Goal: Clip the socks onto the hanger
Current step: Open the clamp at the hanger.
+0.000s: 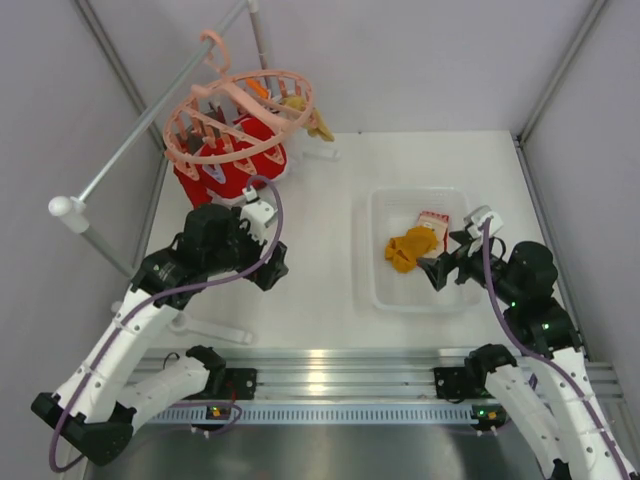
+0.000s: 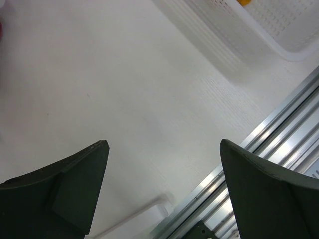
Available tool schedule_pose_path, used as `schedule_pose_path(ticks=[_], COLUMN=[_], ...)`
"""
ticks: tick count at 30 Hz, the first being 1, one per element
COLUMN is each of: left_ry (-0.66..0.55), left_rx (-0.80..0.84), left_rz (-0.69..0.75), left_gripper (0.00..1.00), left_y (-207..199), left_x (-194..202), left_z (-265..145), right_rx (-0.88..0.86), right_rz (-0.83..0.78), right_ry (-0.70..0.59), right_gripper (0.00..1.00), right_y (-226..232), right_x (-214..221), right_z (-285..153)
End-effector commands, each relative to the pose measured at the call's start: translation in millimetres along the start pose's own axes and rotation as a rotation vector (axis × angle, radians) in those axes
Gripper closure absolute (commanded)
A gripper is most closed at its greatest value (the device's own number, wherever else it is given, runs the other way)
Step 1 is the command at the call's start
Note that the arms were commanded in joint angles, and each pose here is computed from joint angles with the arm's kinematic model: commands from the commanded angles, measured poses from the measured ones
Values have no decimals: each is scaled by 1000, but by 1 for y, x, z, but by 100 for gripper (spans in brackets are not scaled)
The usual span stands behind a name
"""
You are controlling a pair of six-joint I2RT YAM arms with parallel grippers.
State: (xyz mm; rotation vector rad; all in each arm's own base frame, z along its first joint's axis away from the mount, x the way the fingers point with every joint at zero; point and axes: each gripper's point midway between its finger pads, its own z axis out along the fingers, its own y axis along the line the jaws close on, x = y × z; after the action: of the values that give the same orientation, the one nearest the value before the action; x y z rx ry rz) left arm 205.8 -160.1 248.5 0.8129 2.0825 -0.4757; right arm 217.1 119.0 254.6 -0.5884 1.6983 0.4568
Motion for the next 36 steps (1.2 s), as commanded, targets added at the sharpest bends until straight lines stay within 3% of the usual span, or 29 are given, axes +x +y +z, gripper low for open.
schedule_pose_path(ticks=[1,6,12,20,25,29,36], left_ry=[-55,-202,-395,-790,-915,-1001,-1015], left_rx=[-51,64,201,67,-70,-149,-131], left_rz=[-1,-48,36,-67,-144,-170,-78], left_gripper=[2,2,2,2,2,2,2], left_y=[7,-12,-33,-7,20,34,29], left_x=[-17,-72,-148,-239,-263,-270,-257], left_z=[-7,-32,-73,-138,-162,-178,-164], right_rx=[8,-30,-40,-120,-212,-224,-259], right_rz=[-27,-7,12,-14,-121,-173,-248], right_ry=[-23,-57,-113,-229,-263,-369,-500], right_gripper=[0,0,0,0,0,2,21], right_y=[-2,3,-6,-3,29,44,69], right_x=[-5,-20,-52,-97,-124,-159,-198], right_z=[-3,2,23,74,124,158,210])
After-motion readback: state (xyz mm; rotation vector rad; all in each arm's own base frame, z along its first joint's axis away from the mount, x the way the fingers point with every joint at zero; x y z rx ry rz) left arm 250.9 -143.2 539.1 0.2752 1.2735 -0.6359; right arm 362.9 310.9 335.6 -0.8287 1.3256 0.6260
